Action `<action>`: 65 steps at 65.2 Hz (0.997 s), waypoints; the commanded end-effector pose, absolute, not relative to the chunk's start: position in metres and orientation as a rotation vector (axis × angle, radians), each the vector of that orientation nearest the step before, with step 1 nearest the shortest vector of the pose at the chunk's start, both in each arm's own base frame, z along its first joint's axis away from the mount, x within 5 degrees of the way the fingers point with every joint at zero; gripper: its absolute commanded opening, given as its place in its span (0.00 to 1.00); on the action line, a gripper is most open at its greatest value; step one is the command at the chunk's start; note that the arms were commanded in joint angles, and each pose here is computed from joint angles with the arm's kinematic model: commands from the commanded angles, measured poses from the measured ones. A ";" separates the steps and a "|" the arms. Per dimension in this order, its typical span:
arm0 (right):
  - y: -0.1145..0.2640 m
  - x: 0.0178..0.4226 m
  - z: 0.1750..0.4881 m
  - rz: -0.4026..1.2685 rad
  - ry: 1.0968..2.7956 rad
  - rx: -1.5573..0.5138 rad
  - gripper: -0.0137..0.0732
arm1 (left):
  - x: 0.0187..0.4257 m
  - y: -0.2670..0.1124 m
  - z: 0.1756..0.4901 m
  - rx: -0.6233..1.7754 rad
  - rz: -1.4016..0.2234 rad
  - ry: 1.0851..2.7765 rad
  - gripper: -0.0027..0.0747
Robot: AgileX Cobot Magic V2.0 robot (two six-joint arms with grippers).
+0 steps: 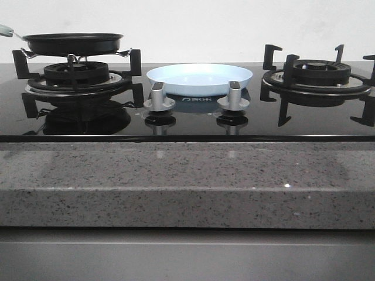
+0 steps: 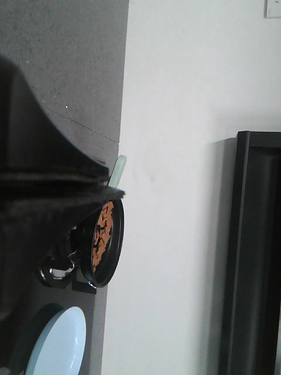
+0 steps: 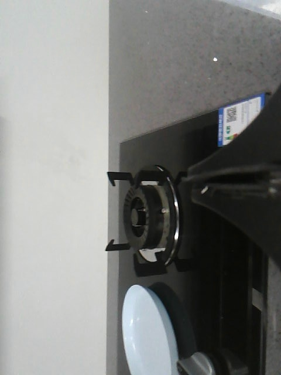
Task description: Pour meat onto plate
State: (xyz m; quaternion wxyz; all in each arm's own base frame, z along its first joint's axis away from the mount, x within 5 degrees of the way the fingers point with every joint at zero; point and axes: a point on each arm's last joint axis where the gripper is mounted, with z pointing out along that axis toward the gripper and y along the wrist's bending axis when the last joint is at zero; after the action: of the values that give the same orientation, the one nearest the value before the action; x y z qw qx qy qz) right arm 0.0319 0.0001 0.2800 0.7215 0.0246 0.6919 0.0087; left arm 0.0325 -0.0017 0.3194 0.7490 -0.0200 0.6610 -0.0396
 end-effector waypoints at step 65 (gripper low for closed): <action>-0.002 0.111 0.348 0.039 1.940 0.073 0.08 | 0.108 -0.003 0.388 -0.048 -0.090 1.818 0.01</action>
State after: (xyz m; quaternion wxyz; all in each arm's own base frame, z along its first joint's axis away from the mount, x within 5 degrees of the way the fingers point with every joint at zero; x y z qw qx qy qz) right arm 0.1045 -0.0008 0.3346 0.5333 0.0302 0.8452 0.0194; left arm 0.1031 -0.0037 0.3734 0.5794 -0.0182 0.8140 -0.0373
